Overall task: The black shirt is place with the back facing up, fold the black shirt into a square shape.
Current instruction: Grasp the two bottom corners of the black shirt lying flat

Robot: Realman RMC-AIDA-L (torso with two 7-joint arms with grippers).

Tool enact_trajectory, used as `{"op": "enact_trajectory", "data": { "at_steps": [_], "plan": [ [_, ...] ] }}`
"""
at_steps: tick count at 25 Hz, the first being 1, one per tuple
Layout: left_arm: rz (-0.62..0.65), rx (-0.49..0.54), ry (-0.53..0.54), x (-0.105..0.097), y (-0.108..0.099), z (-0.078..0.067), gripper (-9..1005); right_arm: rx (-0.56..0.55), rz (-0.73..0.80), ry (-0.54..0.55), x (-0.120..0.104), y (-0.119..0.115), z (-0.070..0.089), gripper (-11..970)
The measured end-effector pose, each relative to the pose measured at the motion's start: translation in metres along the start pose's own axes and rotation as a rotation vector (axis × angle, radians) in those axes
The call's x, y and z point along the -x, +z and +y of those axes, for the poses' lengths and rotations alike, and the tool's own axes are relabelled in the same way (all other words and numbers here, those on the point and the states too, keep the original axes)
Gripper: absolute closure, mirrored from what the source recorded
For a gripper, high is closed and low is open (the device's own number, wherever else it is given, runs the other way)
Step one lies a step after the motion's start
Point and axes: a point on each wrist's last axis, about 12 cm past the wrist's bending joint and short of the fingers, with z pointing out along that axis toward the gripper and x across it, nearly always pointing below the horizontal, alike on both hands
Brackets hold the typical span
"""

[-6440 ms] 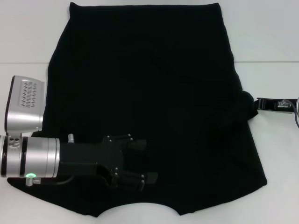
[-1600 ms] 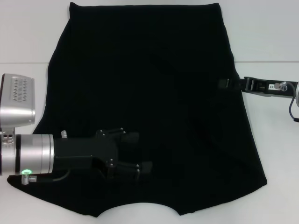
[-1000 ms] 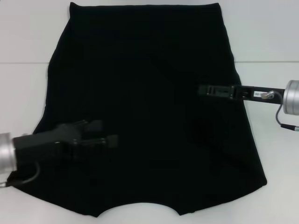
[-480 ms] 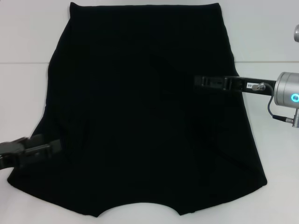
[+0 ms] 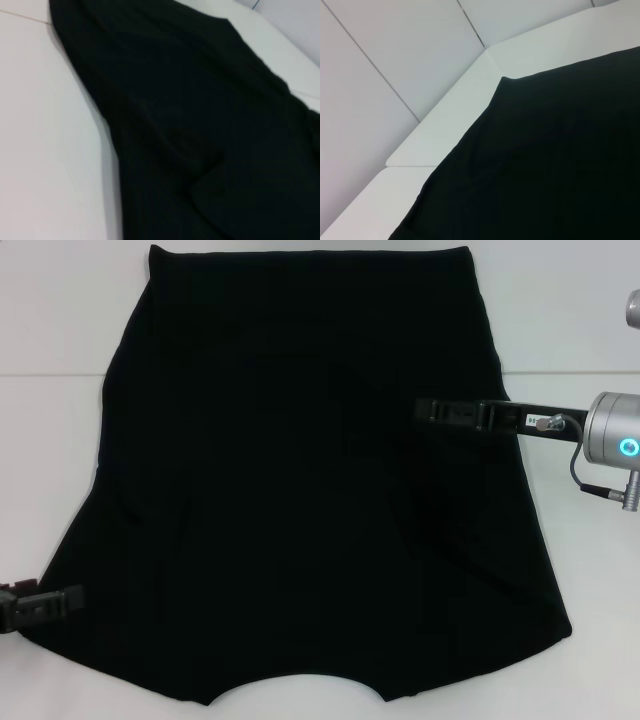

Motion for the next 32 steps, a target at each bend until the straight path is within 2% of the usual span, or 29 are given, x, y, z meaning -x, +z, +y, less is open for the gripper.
{"op": "enact_trajectory", "data": {
  "at_steps": [11, 32],
  "plan": [
    [0.072, 0.056, 0.091, 0.0002, 0.0050, 0.0045, 46, -0.005, -0.004, 0.005, 0.0005, 0.0006, -0.0002, 59],
    [0.096, 0.085, 0.110, -0.0019, -0.0006, 0.0077, 46, -0.004, -0.007, 0.009, 0.0013, 0.0009, 0.0002, 60]
  ]
}}
